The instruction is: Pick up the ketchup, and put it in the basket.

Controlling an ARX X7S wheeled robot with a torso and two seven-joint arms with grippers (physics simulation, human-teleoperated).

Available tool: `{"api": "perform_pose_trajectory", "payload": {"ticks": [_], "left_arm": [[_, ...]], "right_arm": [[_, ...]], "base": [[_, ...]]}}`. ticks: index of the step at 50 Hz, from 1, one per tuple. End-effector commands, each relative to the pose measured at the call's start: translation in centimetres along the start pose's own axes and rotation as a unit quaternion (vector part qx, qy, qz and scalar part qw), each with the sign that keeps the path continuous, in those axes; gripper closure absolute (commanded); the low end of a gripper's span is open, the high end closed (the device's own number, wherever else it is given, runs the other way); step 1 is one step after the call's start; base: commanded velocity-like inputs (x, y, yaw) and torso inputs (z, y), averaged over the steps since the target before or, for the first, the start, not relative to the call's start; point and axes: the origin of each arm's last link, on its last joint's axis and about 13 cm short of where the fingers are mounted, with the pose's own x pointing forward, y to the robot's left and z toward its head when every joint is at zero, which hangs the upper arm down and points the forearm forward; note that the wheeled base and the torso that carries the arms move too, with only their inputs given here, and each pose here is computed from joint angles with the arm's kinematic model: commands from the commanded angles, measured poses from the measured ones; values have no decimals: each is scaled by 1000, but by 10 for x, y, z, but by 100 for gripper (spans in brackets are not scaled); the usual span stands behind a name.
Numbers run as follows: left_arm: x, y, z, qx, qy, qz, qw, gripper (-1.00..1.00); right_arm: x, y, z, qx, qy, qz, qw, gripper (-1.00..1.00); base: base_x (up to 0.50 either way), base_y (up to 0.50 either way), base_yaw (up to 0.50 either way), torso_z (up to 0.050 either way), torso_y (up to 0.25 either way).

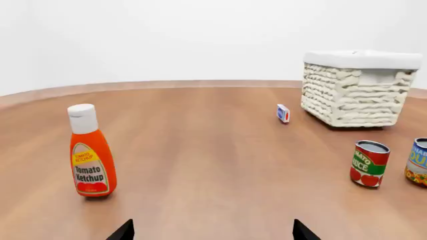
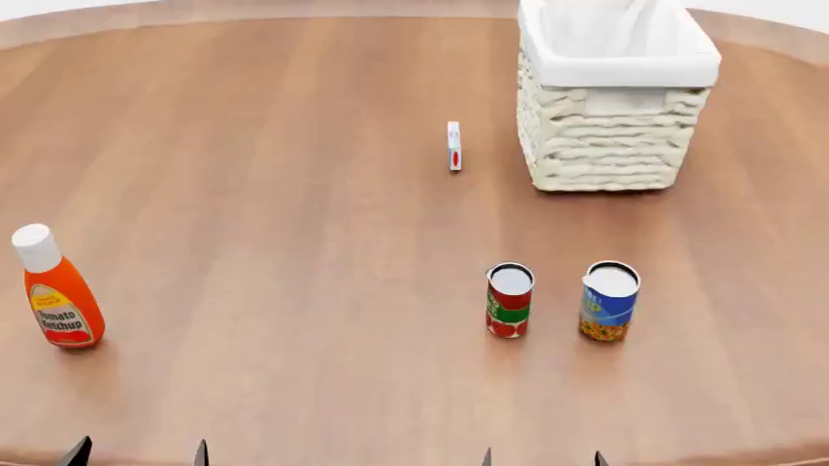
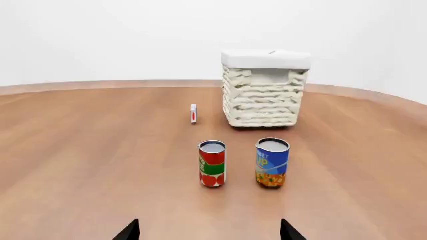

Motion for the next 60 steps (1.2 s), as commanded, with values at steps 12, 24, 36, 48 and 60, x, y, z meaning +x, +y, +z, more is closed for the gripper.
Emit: {"api": "perform_pose_trajectory", "payload": {"ticks": [12,24,36,48,60], "left_arm": [[-4,-2,2,11,5,-5,1000,-100],[-15,-3,30,12,-41,-21,999,-100],[-30,-2,84,21,-124,-30,992,-100],[-43,5,122,25,-181,-15,983,-100],[-48,9,129,18,-205,-7,978,-100]], "right_arm": [[-3,0,1,-17,1,-9,1000,-100],[-24,-5,32,-48,-43,-33,997,-100],[-34,-3,92,-47,-123,-25,991,-100],[-49,-1,132,-42,-178,-19,983,-100],[-52,-1,142,-47,-196,-17,979,-100]], "base": [[0,0,0,0,0],[0,0,0,0,0],[0,0,0,0,0],[0,0,0,0,0],[0,0,0,0,0]]}}
